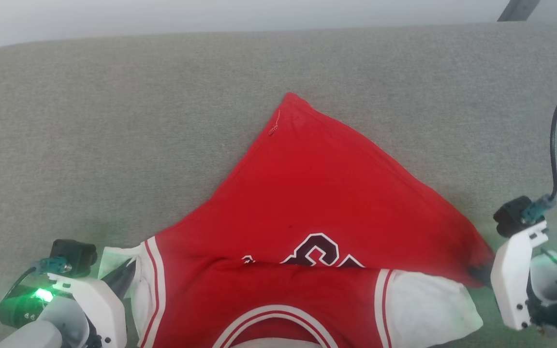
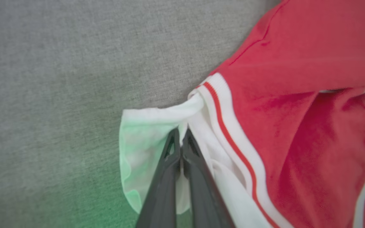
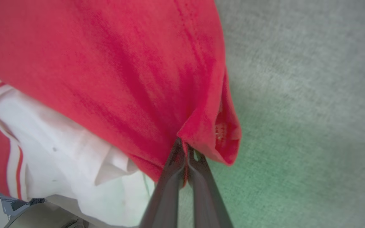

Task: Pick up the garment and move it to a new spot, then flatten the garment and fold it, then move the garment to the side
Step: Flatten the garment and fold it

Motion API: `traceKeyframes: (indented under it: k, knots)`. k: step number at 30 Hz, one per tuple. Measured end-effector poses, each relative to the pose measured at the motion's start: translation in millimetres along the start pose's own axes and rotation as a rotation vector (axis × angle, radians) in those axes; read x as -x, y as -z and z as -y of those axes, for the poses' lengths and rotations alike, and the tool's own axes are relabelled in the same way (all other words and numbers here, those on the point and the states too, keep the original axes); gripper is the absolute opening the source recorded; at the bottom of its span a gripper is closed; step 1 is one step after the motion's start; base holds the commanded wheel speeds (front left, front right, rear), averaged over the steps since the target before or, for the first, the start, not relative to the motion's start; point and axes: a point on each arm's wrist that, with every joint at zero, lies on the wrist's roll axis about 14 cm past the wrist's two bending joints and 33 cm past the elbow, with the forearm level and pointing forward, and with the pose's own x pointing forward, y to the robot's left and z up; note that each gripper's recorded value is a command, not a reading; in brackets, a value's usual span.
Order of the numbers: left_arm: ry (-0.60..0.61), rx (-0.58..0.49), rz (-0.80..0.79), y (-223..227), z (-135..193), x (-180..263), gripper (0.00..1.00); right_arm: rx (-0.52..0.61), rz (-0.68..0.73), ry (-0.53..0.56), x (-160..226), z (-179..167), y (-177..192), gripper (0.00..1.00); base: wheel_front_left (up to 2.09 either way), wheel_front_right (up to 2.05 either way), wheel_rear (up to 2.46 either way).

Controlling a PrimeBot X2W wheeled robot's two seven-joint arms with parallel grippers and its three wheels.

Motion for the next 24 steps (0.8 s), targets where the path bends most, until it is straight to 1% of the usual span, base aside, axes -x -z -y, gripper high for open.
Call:
traceKeyframes:
  k: [5, 6, 7, 12, 17, 24]
  knots:
    - [0.008, -0.003, -0.011, 1.0, 1.9, -4.9, 0.0, -0.044, -0.005, 0.015, -2.7, -4.4, 14.4, 0.0, 0.0, 0.0, 0.0]
    - [0.009, -0.003, -0.011, 0.9, 2.0, -5.7, 0.0, -0.045, -0.003, 0.021, -3.2, -4.9, 14.9, 0.36, 0.0, 0.0, 0.0]
    - [0.01, -0.003, -0.012, 0.7, 2.2, -6.5, 0.0, -0.052, 0.004, 0.027, -3.3, -4.4, 14.4, 1.0, 0.0, 0.0, 0.0]
    - [0.017, -0.004, -0.011, 0.2, 3.5, -8.1, 0.0, -0.066, 0.029, 0.016, -1.1, -14.0, 10.3, 1.0, 0.0, 0.0, 0.0]
    - [0.016, -0.002, -0.007, -0.3, 4.1, -6.9, 0.0, -0.045, 0.085, 0.03, 11.6, -12.3, -7.4, 1.0, 0.0, 0.0, 0.0]
    - [0.017, 0.006, 0.0, 1.3, 7.4, -0.8, 0.0, 0.05, 0.231, 0.025, 35.1, -24.6, -61.5, 1.0, 0.0, 0.0, 0.0]
